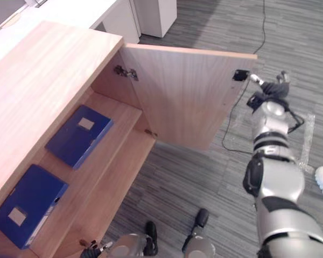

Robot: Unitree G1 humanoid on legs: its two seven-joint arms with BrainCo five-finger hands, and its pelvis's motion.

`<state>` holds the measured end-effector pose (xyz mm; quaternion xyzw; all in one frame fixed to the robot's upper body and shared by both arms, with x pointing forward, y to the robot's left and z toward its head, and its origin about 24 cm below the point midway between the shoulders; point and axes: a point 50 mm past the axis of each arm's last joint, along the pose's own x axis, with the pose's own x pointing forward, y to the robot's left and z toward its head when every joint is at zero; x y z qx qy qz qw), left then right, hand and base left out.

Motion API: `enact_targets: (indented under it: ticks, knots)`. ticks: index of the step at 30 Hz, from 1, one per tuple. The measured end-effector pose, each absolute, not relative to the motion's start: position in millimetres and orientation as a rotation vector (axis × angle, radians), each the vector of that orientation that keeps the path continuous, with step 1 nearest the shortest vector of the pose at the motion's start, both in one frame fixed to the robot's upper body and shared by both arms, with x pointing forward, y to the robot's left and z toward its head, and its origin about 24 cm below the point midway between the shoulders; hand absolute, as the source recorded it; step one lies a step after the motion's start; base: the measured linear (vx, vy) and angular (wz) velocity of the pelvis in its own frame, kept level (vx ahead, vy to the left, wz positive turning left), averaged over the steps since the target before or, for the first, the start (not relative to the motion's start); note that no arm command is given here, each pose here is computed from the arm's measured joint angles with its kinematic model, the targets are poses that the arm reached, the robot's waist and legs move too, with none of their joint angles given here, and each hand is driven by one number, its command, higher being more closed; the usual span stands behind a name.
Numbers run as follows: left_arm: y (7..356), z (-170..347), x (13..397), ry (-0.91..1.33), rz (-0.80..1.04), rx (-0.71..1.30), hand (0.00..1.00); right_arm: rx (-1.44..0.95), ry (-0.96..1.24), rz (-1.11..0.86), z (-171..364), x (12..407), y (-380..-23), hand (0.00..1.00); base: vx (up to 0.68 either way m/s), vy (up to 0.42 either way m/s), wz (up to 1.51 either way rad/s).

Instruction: Walk over to the cabinet, pick up the folder, carry it to the office cabinet, place the folder inside the office cabinet, then close the office cabinet door

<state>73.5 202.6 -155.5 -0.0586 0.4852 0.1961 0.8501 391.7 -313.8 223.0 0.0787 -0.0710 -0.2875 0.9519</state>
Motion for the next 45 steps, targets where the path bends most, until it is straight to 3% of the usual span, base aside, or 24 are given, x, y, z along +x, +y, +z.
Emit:
enact_targets:
  ticks: [6,13,28,36,45]
  knots:
    - [205.6,-153.8,77.3,1.012,0.354,-0.089,0.0,-0.078,-0.198,-0.376,260.6,403.8,-286.8,0.0,0.02,0.045,0.06]
    - [197.0,-148.4,90.1,0.957,0.23,-0.069,0.0,-0.365,-0.198,-0.3,285.2,401.0,-288.2,0.0,0.01,0.035,0.01]
    - [188.9,-141.9,101.6,0.908,0.091,-0.052,0.0,-0.751,-0.165,-0.094,263.6,392.8,-279.5,0.0,0.02,0.027,-0.03]
    - [190.7,-145.1,85.1,0.962,0.02,-0.017,0.0,-1.031,-0.041,0.397,205.7,361.2,-244.5,0.0,0.06,0.029,-0.18]
    - [198.7,-140.8,82.6,0.959,-0.05,0.037,0.0,-0.988,0.041,0.788,152.7,300.3,-218.1,0.0,0.0,0.023,-0.1]
